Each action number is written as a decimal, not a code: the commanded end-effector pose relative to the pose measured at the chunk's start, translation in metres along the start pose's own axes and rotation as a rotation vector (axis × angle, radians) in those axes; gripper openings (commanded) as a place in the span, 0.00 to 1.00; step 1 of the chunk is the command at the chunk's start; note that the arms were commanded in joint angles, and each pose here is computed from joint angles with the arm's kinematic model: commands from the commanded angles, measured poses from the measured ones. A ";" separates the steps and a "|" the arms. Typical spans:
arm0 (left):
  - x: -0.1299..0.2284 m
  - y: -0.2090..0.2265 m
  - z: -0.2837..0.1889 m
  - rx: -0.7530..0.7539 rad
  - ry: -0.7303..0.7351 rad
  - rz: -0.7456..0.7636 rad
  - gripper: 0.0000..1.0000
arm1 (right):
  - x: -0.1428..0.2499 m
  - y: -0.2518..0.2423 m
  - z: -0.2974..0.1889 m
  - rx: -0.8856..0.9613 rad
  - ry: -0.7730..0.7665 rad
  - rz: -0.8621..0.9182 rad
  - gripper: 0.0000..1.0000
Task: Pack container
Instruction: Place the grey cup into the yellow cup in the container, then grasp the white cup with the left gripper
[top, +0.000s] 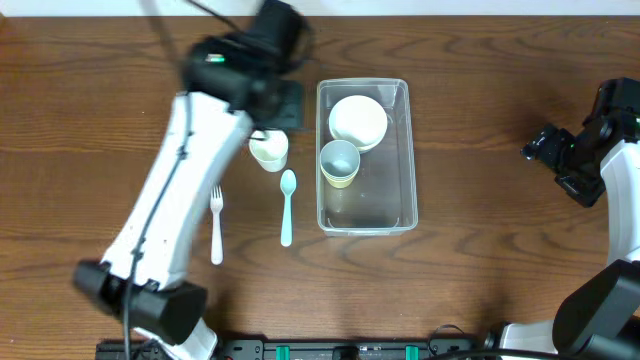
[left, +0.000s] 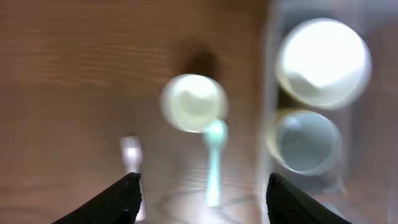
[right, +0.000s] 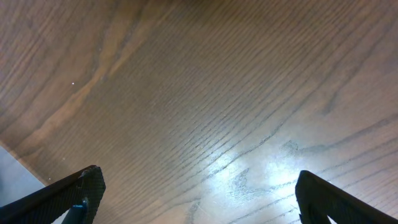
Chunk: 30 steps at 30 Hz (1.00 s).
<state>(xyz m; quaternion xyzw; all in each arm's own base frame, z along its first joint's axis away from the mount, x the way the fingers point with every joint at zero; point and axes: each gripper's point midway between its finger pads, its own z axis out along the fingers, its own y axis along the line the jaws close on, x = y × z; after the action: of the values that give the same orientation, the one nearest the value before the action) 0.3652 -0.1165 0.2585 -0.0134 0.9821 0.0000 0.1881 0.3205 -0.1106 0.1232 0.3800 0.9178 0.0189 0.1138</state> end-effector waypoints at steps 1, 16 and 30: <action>0.001 0.041 0.031 -0.094 0.078 -0.055 0.62 | -0.001 -0.002 0.000 0.001 -0.001 -0.004 0.99; 0.028 0.050 0.146 -0.054 0.345 -0.106 0.47 | -0.001 -0.002 0.000 0.001 -0.001 -0.004 0.99; 0.046 0.042 0.186 -0.019 0.462 -0.055 0.27 | -0.001 -0.002 0.000 0.001 -0.001 -0.004 0.99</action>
<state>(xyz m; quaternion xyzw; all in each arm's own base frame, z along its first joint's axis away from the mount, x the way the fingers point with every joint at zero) 0.3874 -0.0721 0.0652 -0.0574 0.9972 0.0082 -0.0468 0.3205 -0.1106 0.1232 0.3800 0.9178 0.0189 0.1138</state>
